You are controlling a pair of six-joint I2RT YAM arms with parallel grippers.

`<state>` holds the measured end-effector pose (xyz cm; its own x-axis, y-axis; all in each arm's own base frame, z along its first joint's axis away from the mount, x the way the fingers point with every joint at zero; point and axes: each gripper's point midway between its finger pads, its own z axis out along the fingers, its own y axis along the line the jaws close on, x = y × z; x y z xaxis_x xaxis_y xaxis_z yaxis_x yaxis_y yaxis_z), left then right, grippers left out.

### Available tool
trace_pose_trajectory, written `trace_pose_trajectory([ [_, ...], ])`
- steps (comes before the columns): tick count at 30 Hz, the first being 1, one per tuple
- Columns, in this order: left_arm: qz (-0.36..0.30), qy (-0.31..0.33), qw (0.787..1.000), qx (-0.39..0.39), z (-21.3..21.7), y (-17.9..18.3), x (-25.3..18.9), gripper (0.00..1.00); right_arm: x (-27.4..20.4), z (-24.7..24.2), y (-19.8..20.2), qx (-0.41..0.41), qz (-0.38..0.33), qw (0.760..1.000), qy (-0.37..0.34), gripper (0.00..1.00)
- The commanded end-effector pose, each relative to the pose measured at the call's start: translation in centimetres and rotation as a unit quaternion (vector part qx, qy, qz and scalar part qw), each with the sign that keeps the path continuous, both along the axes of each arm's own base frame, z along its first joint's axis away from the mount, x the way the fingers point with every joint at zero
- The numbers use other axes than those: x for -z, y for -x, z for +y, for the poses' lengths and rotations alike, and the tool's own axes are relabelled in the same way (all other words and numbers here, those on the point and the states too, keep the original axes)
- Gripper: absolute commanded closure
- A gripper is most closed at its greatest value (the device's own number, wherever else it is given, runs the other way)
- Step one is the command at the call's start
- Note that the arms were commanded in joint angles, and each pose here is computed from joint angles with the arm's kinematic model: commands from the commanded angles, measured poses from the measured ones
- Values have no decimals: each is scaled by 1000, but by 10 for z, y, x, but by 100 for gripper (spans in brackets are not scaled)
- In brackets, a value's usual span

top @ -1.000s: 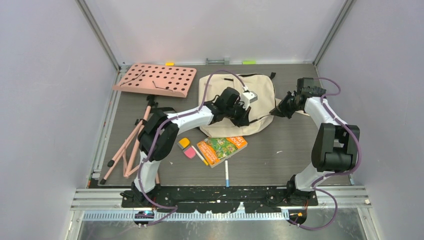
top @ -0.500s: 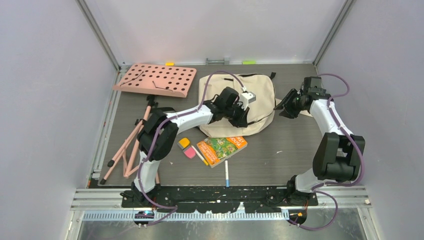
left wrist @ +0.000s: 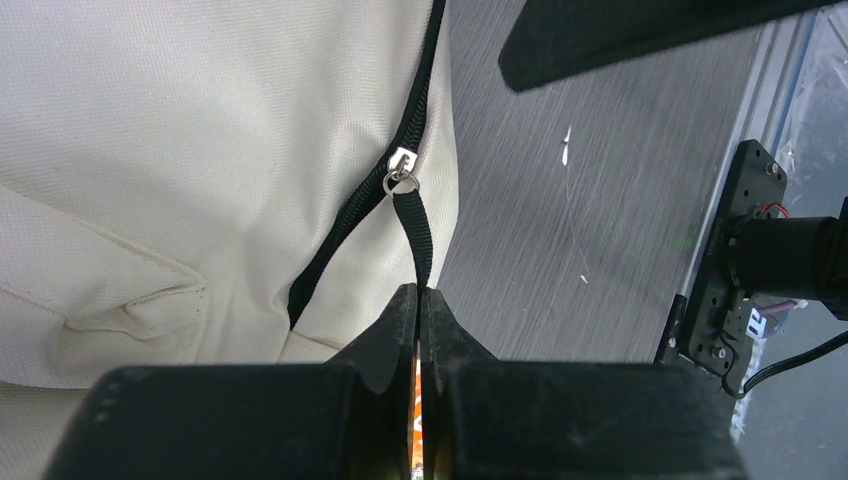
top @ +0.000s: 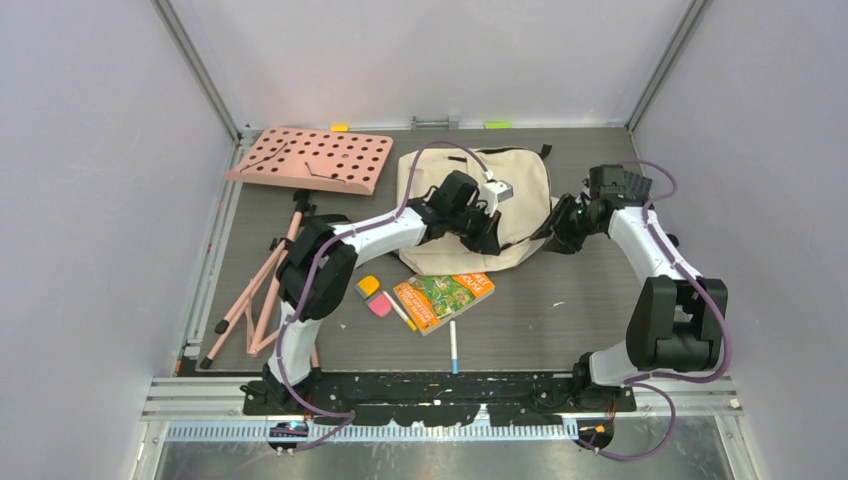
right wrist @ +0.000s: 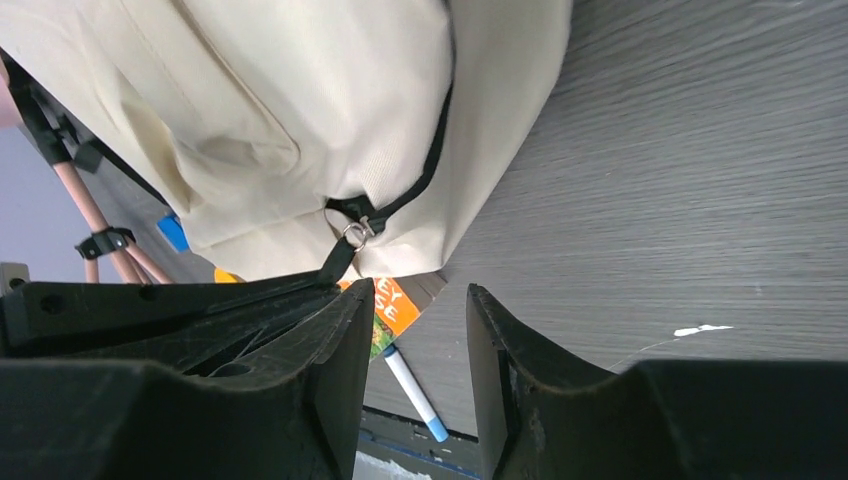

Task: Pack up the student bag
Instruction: Zip the student bag at the center of the board.

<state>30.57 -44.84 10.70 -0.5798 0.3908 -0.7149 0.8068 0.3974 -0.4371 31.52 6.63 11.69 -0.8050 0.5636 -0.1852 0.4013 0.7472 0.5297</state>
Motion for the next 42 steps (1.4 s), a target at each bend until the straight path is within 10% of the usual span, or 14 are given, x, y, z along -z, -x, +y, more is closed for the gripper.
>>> trace_pose_trajectory([
  [1, -6, 34, 999, 6, -11, -6, -20, 100, -4, 21, -7, -9, -15, 1000, -16, 55],
  [19, -11, 36, 999, 5, -12, -7, -23, 100, 29, 23, -30, 3, 10, 1000, 28, 66],
  [26, -21, 14, 1000, -17, -7, -17, -14, 100, 30, 21, -28, 2, 14, 999, 33, 98],
  [42, 8, -34, 995, -97, 25, -43, 19, 100, -1, 10, -1, -8, -40, 997, 65, 99],
])
